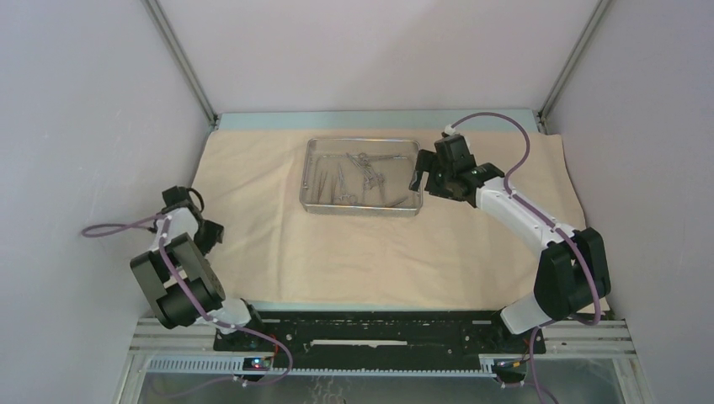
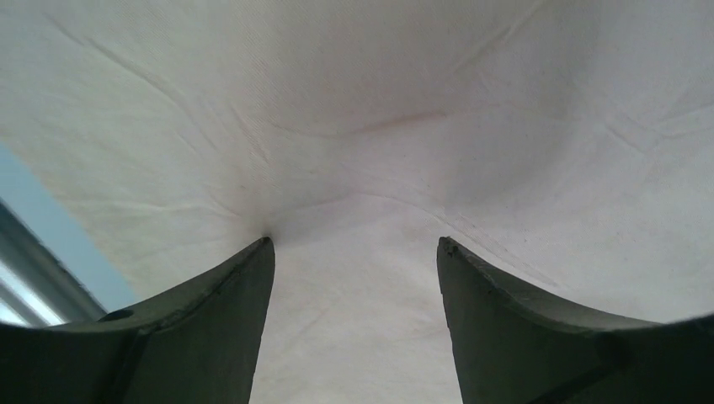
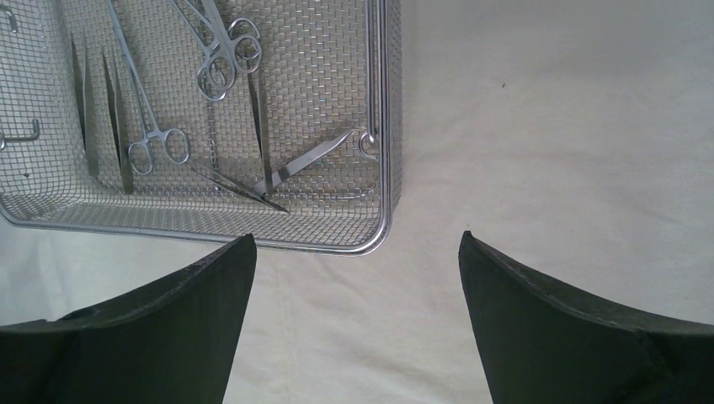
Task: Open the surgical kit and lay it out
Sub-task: Smooth out the surgical kit at the center of the board, then pick up the medical item from the container.
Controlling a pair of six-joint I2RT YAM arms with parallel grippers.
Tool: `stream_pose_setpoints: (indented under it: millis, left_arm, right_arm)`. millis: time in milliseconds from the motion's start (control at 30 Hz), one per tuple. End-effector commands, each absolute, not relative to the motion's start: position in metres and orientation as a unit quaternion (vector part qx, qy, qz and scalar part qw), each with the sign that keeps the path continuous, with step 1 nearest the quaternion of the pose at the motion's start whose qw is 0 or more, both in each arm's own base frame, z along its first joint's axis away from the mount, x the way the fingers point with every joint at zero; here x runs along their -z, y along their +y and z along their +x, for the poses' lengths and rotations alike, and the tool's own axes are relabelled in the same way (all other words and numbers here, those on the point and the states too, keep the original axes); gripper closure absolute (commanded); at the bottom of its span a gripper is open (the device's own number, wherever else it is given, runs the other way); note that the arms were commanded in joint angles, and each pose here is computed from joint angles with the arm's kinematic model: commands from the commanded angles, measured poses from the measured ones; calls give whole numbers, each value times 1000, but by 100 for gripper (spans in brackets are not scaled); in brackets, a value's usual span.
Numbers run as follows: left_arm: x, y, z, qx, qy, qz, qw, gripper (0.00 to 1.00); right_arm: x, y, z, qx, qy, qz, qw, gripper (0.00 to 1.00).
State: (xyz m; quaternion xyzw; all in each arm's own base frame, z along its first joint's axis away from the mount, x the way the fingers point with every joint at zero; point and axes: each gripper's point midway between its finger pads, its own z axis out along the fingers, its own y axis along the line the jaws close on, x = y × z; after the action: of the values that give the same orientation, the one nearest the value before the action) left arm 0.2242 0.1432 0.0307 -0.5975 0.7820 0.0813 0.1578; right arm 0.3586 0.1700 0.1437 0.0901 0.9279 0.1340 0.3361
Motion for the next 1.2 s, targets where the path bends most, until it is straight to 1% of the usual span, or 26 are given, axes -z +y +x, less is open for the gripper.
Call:
stream_pose_setpoints:
  millis: [0,133,233,300,400,467,533,667,833,967,1100,1167]
  left_arm:
    - [-60,175,221,-161,797,-555,175,24]
    - [-95,155,259,-153,834,-475,236,24]
    - [-118,117,290,-111,857,-419,280,24]
    - [-137,88,307,-74,869,-377,312,24]
    - [-159,49,319,-48,889,-304,339,23]
    - [-171,25,321,-27,899,-259,352,23]
    - [-179,-1,318,-4,906,-218,363,22]
    - [-188,-41,309,33,917,-137,374,22]
    - [-180,-79,297,69,927,-63,364,21]
    - [-179,-93,294,85,926,-35,367,21]
    - [-187,-95,295,91,920,-25,380,21]
    - [-189,-95,295,94,918,-23,385,21]
  right_arm:
    - [-166,173,370,-158,913,73,368,1]
    - [-170,174,372,-161,911,67,375,1]
    - [-175,182,376,-154,910,47,383,3]
    - [-177,190,380,-149,911,30,382,7]
    - [-177,204,390,-141,911,-1,387,9]
    - [-174,215,398,-133,913,-21,384,9]
    - [-171,228,406,-121,916,-44,380,12]
    - [-161,263,422,-90,914,-125,375,25]
    - [-129,287,443,-59,906,-211,362,28]
    - [-112,291,461,-58,905,-238,347,34]
    - [-99,294,475,-61,911,-244,328,48]
    - [-95,297,480,-59,910,-249,325,52]
